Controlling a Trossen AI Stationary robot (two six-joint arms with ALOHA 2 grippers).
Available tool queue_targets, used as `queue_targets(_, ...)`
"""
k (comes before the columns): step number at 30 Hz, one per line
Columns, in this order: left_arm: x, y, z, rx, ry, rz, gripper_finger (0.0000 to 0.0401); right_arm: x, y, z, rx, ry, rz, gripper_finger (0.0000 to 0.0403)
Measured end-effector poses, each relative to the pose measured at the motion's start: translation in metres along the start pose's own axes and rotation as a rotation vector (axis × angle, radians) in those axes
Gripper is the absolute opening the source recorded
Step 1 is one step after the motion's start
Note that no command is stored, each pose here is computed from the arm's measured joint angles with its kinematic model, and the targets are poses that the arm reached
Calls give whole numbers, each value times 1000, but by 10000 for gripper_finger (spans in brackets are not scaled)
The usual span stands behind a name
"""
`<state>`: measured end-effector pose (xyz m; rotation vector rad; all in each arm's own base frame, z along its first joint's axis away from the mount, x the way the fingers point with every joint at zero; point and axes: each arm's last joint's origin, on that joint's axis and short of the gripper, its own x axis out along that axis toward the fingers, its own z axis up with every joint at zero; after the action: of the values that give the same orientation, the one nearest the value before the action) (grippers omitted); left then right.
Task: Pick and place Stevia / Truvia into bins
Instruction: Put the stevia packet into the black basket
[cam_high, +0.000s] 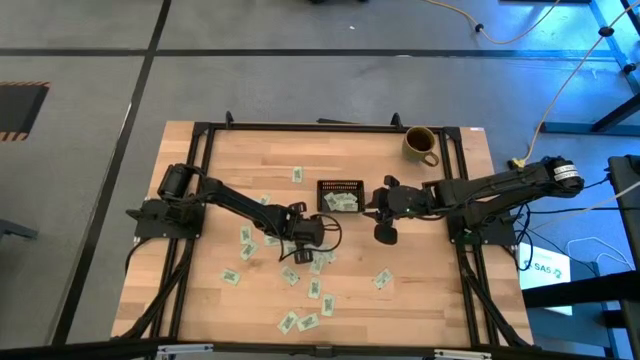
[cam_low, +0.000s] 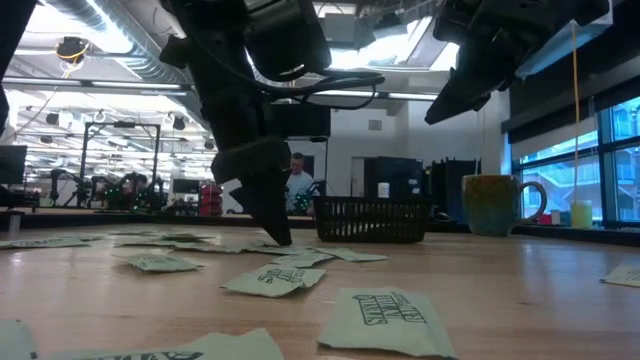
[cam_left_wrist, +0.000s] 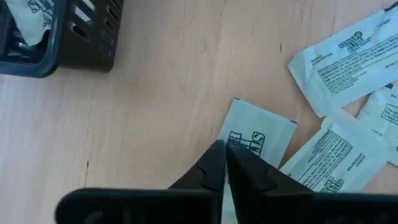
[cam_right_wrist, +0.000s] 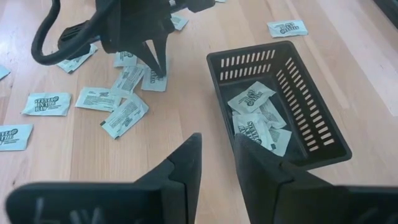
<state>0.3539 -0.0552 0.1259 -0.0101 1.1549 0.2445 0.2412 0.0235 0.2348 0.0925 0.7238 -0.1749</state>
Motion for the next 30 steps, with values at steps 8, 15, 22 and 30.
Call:
queue_targets(8,-12,3,2,12,-28,1,37,0,0,0,0,3,0,99)
queue_targets(15,-9,-2,2,34,-17,-59,48,0,0,-1,-1,6,-1,99)
queue_targets(22,-7,-2,2,26,-13,-72,73,0,0,-1,-1,7,-1,99)
queue_targets(30,-7,1,4,16,-11,-75,32,0,0,-1,-1,6,-1,99)
